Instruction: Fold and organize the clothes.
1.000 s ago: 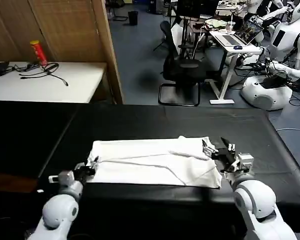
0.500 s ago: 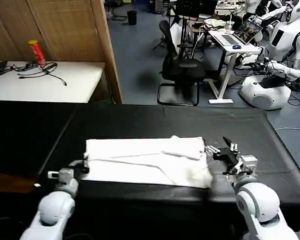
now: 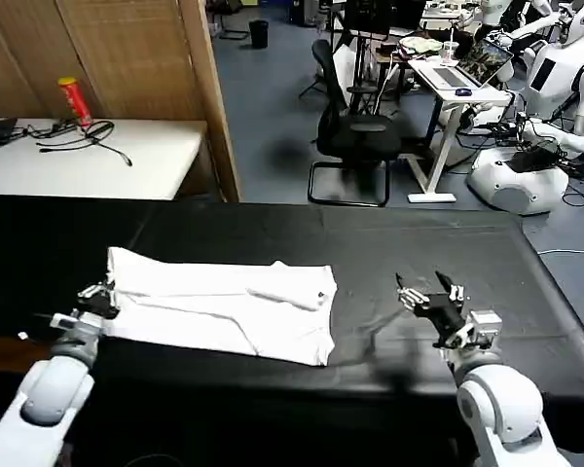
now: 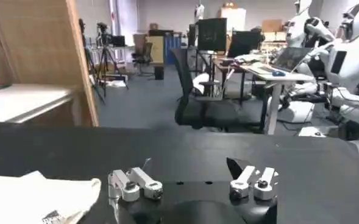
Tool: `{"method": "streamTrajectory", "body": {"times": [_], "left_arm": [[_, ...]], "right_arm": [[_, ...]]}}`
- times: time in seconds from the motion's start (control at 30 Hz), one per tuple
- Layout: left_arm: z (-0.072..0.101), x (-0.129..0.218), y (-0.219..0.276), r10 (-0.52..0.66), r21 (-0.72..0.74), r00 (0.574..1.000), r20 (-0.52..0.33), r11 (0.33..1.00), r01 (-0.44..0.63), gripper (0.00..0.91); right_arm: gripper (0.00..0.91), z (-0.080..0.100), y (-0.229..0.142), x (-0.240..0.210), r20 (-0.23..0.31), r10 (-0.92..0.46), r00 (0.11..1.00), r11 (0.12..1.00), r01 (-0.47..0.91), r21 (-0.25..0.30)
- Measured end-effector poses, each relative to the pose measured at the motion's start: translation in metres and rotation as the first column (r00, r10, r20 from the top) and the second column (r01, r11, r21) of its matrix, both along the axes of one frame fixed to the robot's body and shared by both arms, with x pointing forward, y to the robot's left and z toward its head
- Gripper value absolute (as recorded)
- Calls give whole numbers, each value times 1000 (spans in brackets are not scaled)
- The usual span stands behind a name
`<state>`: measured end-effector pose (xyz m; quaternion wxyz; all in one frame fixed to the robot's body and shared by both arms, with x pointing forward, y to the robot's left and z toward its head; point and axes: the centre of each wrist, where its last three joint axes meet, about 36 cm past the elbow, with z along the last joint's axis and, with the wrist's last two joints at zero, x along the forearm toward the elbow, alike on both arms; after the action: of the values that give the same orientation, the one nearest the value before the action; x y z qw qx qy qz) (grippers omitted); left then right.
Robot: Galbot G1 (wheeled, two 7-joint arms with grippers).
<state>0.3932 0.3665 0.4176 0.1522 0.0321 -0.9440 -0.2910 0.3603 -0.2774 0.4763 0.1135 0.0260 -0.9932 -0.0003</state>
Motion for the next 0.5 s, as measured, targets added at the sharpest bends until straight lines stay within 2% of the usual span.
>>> {"method": "streamTrajectory", "body": {"times": [0.2, 0.33, 0.5], "left_arm": [[14, -9, -82, -78, -247, 996, 51, 965, 88, 0], [20, -13, -135, -131, -407, 990, 45, 903, 138, 0], [24, -17, -188, -199, -578, 980, -2, 800, 162, 0]], "right_arm": [[878, -6, -1, -6, 0, -15, 1000, 1000, 15, -20], [878, -8, -4, -11, -6, -30, 1000, 999, 30, -23], [878, -13, -9, -14, -21, -44, 999, 998, 43, -34]]}}
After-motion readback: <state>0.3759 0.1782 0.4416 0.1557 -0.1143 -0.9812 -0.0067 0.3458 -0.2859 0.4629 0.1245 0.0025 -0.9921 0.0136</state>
